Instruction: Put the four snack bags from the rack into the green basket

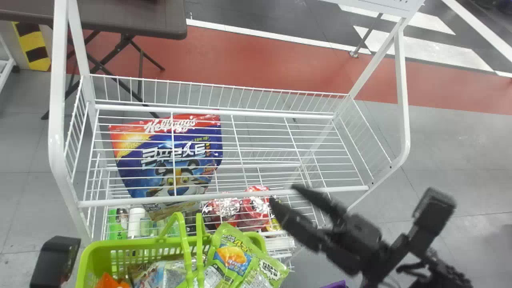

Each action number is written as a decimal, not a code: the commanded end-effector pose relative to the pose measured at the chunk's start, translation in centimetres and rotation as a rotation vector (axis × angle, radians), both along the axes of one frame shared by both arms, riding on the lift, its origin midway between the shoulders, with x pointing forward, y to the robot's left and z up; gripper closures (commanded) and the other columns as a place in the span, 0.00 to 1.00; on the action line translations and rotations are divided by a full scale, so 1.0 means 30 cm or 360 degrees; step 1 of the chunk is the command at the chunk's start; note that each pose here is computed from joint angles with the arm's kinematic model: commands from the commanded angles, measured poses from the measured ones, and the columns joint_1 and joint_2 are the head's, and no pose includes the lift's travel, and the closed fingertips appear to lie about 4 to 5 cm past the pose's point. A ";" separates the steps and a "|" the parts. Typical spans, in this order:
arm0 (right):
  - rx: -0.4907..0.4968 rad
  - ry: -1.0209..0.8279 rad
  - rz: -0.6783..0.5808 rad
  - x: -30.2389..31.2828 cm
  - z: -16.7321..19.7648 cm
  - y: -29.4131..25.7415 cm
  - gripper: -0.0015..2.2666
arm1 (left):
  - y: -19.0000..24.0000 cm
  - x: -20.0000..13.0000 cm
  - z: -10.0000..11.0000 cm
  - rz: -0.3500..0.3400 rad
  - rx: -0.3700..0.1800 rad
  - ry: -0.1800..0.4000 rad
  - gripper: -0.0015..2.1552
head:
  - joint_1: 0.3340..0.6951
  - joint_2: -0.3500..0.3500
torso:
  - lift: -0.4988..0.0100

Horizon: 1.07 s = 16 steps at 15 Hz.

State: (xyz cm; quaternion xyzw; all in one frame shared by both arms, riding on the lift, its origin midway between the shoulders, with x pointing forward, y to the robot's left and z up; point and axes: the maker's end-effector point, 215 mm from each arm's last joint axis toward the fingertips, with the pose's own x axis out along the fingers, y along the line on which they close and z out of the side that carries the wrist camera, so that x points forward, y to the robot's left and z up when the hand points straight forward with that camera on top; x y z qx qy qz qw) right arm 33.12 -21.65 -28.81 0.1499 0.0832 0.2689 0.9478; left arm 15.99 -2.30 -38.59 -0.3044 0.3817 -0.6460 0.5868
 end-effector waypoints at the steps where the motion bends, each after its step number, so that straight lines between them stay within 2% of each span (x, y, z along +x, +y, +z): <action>1: -0.0270 -0.0411 -0.0251 0.078 0.164 -0.006 0.04 | -0.001 -0.003 -0.003 0.0001 0.0001 0.0002 0.96 | 1.00 0.00 | 0.97; 2: -0.0322 -0.0395 -0.0392 0.111 0.152 -0.013 0.04 | 0.001 -0.006 -0.004 -0.0001 0.0001 0.0005 0.96 | 1.00 0.00 | 0.97; 3: -0.0357 -0.0369 -0.0450 0.125 0.127 0.005 0.04 | 0.001 -0.013 -0.007 -0.0002 0.0000 0.0015 0.96 | 1.00 0.00 | 0.97; 7: -0.0333 -0.0239 -0.0433 0.130 0.020 0.050 0.04 | 0.008 -0.022 -0.007 -0.0001 -0.0007 0.0013 0.96 | 1.00 0.00 | 0.97; 16: -0.0310 -0.0216 -0.0455 0.127 0.011 0.030 0.04 | 0.005 -0.027 -0.001 -0.0011 -0.0010 0.0007 0.96 | 1.00 0.00 | 0.97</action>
